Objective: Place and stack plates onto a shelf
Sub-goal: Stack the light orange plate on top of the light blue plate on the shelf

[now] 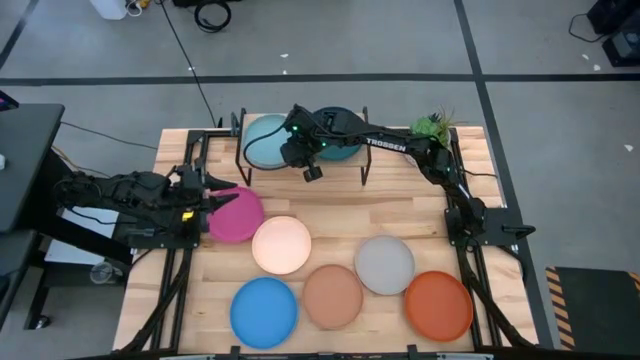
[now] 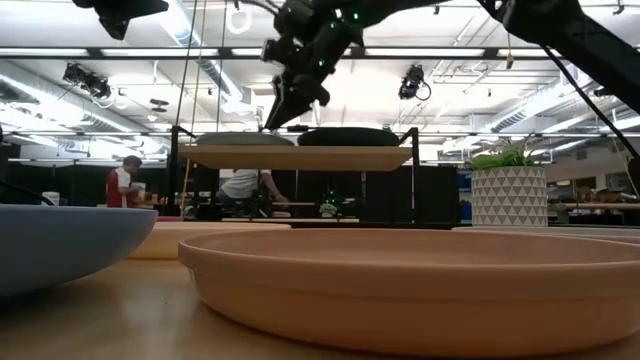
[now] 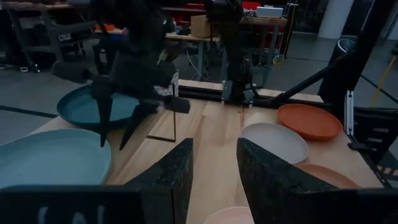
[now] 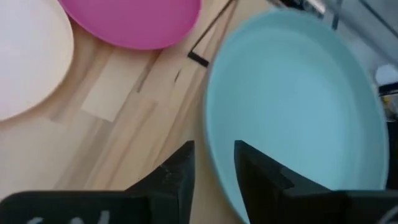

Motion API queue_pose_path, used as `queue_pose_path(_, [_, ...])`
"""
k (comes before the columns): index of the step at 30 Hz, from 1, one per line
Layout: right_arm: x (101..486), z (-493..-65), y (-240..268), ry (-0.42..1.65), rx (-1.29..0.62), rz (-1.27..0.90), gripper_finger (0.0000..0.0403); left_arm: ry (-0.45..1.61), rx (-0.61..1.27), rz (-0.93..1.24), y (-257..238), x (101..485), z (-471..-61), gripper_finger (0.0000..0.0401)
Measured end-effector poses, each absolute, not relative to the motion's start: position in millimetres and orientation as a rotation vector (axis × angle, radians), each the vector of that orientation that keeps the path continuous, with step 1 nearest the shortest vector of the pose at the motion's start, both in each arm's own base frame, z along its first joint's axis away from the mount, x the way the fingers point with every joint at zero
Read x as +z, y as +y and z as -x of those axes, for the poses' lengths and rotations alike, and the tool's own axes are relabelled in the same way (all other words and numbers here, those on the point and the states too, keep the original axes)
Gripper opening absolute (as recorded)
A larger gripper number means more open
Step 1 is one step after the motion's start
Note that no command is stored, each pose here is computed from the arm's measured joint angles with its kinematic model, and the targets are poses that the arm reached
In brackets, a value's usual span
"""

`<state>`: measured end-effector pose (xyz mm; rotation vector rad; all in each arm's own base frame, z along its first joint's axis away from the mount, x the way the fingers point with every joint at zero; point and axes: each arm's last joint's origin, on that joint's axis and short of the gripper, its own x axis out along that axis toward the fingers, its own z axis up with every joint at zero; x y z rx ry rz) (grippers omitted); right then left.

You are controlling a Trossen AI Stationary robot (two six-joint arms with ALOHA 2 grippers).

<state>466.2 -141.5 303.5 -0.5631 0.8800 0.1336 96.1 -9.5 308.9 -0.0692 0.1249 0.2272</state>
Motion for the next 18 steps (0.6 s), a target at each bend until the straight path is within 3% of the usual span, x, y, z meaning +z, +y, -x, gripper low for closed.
queue_pose_path(6, [333.3,-455.6,-113.8,0.930,0.037,0.634,0.0124,0.182,0.208,0.052,-10.0,303.5,-95.8,0.0132])
queue_pose_path(11, [357.1,-427.1,-78.0,0.987,0.073,0.431,0.0122,0.288,0.054,0.096,-15.2,292.6,-97.7,0.0132])
queue_pose_path(15, [339.9,-419.6,-44.9,1.045,0.150,0.279,0.0122,0.408,-0.092,0.130,-22.8,277.7,-109.8,0.0132])
queue_pose_path(18, [313.2,-416.3,-17.5,1.102,0.143,0.274,0.0122,0.470,-0.093,0.149,-26.4,270.3,-123.6,0.0132])
